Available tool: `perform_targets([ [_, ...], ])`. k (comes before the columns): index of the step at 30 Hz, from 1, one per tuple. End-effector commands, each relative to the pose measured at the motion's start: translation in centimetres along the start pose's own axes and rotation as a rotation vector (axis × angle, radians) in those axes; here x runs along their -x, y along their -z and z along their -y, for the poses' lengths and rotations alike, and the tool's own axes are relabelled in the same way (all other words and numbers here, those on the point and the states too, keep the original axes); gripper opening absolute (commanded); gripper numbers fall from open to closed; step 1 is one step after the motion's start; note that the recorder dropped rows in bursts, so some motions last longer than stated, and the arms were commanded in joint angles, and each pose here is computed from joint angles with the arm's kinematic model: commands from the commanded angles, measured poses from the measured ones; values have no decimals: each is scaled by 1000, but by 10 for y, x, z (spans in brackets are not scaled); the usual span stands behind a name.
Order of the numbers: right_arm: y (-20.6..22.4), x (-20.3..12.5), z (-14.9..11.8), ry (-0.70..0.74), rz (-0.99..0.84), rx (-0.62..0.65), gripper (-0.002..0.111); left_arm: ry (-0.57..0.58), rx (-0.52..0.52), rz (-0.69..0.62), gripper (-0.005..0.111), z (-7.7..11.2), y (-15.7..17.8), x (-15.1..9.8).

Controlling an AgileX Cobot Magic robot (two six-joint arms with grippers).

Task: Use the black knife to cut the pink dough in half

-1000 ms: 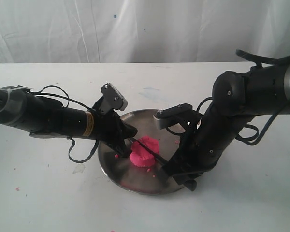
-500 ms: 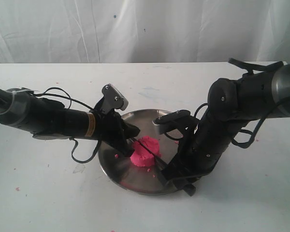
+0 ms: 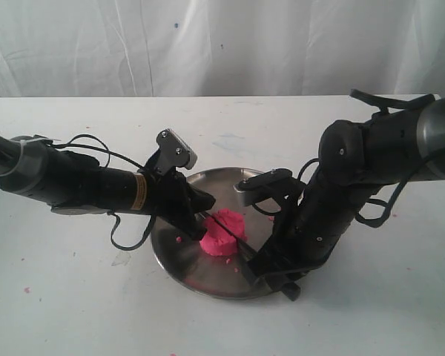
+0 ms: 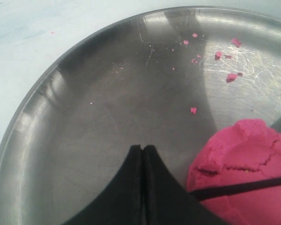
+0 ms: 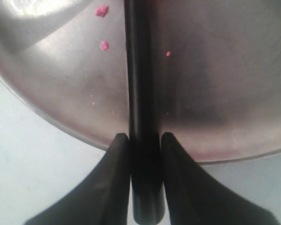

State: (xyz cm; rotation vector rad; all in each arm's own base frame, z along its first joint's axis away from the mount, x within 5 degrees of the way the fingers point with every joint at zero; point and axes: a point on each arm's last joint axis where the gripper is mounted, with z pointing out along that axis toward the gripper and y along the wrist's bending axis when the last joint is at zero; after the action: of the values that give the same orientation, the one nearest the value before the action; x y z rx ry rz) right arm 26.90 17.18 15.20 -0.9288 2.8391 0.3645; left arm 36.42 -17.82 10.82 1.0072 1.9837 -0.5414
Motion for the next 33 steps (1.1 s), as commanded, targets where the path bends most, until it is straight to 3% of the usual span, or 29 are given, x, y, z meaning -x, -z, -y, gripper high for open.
perform_targets([
  [1, -12, 7, 6, -15, 49, -27, 0, -54, 33, -198, 0, 2, -9, -36],
  [5, -15, 6, 7, -2, 37, -37, 0, -60, 84, -255, 0, -3, -7, -41],
  [13, -20, 5, 8, -1, 20, -37, 0, -58, 62, -302, 0, -1, -17, -59],
  [33, -20, 5, 8, -4, 21, -35, 0, -86, 58, -303, 0, -1, -17, -59],
])
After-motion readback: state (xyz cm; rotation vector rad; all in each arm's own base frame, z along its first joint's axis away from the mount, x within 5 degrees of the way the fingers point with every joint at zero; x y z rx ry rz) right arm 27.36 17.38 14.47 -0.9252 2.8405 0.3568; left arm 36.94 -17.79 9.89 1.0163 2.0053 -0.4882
